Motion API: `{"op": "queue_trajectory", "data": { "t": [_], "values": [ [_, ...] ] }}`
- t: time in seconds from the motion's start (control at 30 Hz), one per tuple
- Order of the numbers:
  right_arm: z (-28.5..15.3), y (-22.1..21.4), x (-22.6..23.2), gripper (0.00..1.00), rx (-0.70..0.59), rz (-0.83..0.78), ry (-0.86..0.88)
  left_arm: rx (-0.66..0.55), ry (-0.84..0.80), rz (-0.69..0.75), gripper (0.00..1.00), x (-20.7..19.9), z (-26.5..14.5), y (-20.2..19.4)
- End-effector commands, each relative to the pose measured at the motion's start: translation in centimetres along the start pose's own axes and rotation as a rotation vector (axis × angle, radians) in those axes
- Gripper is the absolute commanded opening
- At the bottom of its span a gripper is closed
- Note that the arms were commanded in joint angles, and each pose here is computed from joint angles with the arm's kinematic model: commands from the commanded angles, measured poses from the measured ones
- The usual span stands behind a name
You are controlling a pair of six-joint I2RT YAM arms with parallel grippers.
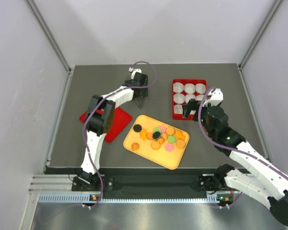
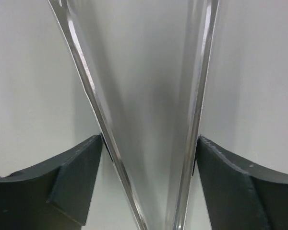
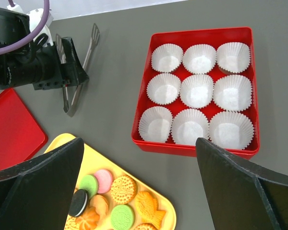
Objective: Pack the cookies
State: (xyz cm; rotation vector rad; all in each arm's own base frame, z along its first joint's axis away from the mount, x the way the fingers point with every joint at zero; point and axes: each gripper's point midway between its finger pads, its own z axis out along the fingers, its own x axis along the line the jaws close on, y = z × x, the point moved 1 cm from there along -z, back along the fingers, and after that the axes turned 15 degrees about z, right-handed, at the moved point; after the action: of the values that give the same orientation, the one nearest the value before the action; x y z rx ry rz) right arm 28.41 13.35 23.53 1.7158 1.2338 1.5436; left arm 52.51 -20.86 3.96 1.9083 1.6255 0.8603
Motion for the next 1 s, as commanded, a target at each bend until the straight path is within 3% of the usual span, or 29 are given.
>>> {"op": "queue_trajectory", "data": {
  "t": [0.0,0.3,0.63,0.97],
  "values": [
    [0.0,0.4,1.0,1.0,-0.022,0.018,0.042,-0.003,-0.005,-0.002,0.8,-0.3,0.2,0.4],
    [0.0,0.3,1.0,1.0,-0.018,0.015,0.041,-0.021,0.008,0.017,0.61,0.4,-1.3,1.9],
    [0.1,0.3,1.0,1.0,-0.015,0.016,0.04,-0.087,0.057,0.034,0.57,2.6,-6.0,5.9],
    [0.1,0.3,1.2,1.0,-0.016,0.018,0.046,-0.1,0.062,0.043,0.57,3.3,-9.2,6.6]
  ]
}}
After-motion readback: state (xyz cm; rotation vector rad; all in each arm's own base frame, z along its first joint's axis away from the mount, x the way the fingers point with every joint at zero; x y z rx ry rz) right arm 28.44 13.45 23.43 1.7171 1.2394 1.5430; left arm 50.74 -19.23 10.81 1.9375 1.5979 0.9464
